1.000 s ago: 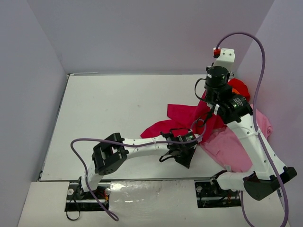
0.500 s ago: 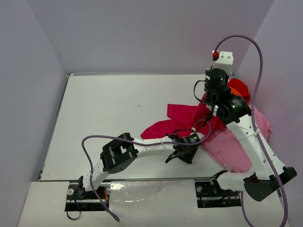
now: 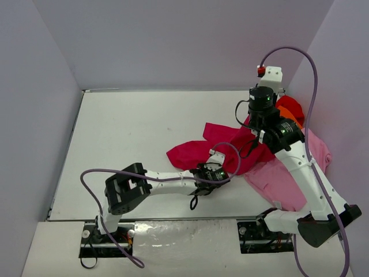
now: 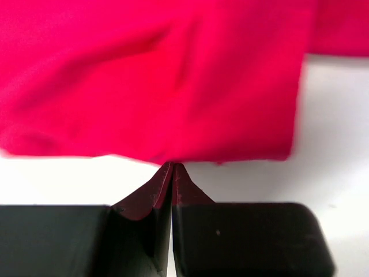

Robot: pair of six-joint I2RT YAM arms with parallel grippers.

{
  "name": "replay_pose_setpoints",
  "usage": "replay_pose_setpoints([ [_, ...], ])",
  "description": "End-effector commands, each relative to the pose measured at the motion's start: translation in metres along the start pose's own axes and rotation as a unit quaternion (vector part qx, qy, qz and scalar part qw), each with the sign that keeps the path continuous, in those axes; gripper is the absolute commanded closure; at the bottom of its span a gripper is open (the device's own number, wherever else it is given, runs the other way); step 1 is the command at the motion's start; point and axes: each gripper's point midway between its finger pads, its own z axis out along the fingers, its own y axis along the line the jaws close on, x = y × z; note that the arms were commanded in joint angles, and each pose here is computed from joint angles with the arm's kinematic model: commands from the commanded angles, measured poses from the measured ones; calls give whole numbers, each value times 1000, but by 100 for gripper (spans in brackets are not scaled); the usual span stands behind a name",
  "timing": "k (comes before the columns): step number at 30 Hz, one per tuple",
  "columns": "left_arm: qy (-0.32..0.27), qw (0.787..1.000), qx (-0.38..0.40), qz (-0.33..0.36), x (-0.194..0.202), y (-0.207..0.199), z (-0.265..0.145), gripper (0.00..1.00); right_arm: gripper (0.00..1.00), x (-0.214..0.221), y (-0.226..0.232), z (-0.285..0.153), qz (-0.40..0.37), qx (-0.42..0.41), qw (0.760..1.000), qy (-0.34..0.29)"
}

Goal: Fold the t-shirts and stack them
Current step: Flatten out the tshirt

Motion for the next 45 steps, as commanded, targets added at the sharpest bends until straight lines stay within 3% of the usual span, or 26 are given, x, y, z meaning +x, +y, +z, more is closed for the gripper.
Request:
replay_pose_setpoints([
  [1,-161,981,-65,-88,-85,42,-50,100,100,-13,3,2,33,-3,999,-22],
  [4,-189,973,-93,-90,-96,61,-64,100,100,-10,6,4,32,-6,999,-19],
  [8,-182,971,-133,-85,-94,84,-69,100,100,-11,9,4,37,-15,999,-19],
  [10,-170,973,-133,-76,-91,87,-68,93,100,-9,10,5,35,-16,999,-17],
  [13,-129,988,-65,-59,-79,62,-62,62,100,-5,13,7,32,-17,999,-12],
  [17,-83,994,46,-54,-70,15,-64,45,100,4,16,11,25,-16,1000,-3],
  [19,-68,991,101,-52,-63,-8,-67,31,100,7,18,13,23,-17,1000,0],
  [21,-72,989,121,-53,-64,-18,-67,17,100,11,20,14,20,-19,1000,5],
  [24,-66,989,121,-45,-59,-23,-59,9,100,15,20,15,14,-20,1000,8],
  [35,-41,992,120,-14,-48,-42,-31,14,100,19,14,13,8,-13,1000,10],
  [36,-41,992,119,-12,-47,-42,-30,24,100,20,13,13,7,-12,1000,10],
  [37,-41,992,118,-11,-47,-42,-28,42,100,20,12,13,7,-10,1000,9],
  [41,-41,992,117,-9,-48,-44,-27,77,100,21,7,12,4,-4,1000,9],
  [43,-40,992,117,-6,-49,-43,-29,89,100,22,5,13,2,0,1000,10],
  [45,-43,992,116,-7,-51,-42,-31,91,100,24,5,14,0,0,1000,12],
])
